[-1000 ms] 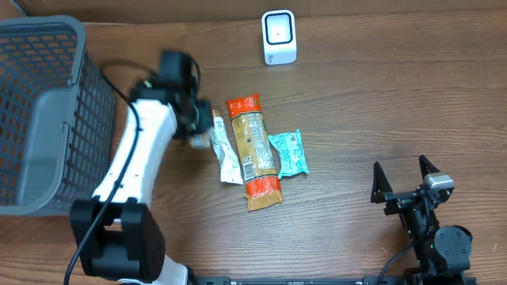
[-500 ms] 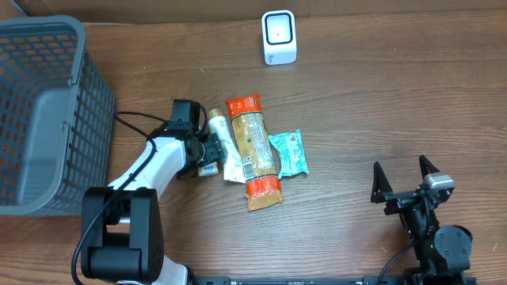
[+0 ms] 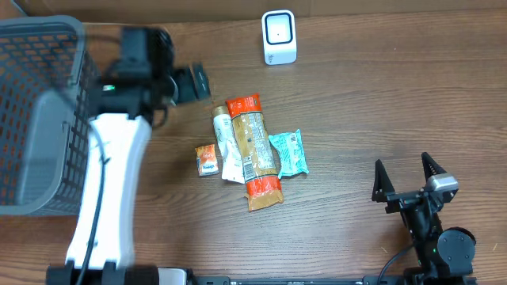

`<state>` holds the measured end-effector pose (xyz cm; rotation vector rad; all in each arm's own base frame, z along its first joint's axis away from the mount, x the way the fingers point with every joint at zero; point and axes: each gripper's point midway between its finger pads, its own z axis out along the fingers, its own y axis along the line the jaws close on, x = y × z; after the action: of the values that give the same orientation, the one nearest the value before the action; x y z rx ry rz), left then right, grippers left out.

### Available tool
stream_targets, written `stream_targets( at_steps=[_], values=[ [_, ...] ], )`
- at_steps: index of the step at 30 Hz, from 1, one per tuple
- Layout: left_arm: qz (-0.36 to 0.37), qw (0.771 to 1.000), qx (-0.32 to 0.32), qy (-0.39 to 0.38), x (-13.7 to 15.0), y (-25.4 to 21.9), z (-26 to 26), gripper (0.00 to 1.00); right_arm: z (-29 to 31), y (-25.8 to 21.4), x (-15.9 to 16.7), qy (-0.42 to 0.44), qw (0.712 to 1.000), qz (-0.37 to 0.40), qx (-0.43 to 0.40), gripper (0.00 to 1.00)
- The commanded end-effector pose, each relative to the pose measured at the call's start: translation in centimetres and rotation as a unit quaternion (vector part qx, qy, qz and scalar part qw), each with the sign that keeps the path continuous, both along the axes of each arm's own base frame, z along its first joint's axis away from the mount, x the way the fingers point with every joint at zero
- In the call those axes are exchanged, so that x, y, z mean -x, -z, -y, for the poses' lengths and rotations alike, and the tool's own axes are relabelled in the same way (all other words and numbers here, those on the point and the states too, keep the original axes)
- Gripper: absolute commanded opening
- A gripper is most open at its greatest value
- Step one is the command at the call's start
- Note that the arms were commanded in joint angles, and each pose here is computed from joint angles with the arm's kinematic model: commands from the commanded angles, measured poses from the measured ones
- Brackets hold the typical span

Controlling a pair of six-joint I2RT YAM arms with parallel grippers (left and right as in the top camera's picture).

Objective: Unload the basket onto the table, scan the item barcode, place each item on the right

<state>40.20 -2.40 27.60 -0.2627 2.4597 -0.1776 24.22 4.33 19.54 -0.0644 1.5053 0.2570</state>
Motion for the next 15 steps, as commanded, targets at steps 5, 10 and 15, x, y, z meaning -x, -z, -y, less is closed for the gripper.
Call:
stream_targets(
  at_steps=[5,10,15],
  values=[
    [0.073,0.997,-0.013,0.019,-0.6,-5.8,-0.1,1.00,-4.5,-5.9,2.6,-0.152,0.985,0.049,-0.059,1.00],
    [0.067,0.997,-0.012,0.019,-0.4,-5.6,-0.1,1.00,-6.8,-9.6,3.3,-0.223,0.973,-0.016,-0.057,1.00],
    [0.067,0.997,-0.012,0.019,-0.4,-5.6,-0.1,1.00,-10.9,-10.4,2.4,-0.351,0.916,-0.178,-0.078,1.00]
  ],
)
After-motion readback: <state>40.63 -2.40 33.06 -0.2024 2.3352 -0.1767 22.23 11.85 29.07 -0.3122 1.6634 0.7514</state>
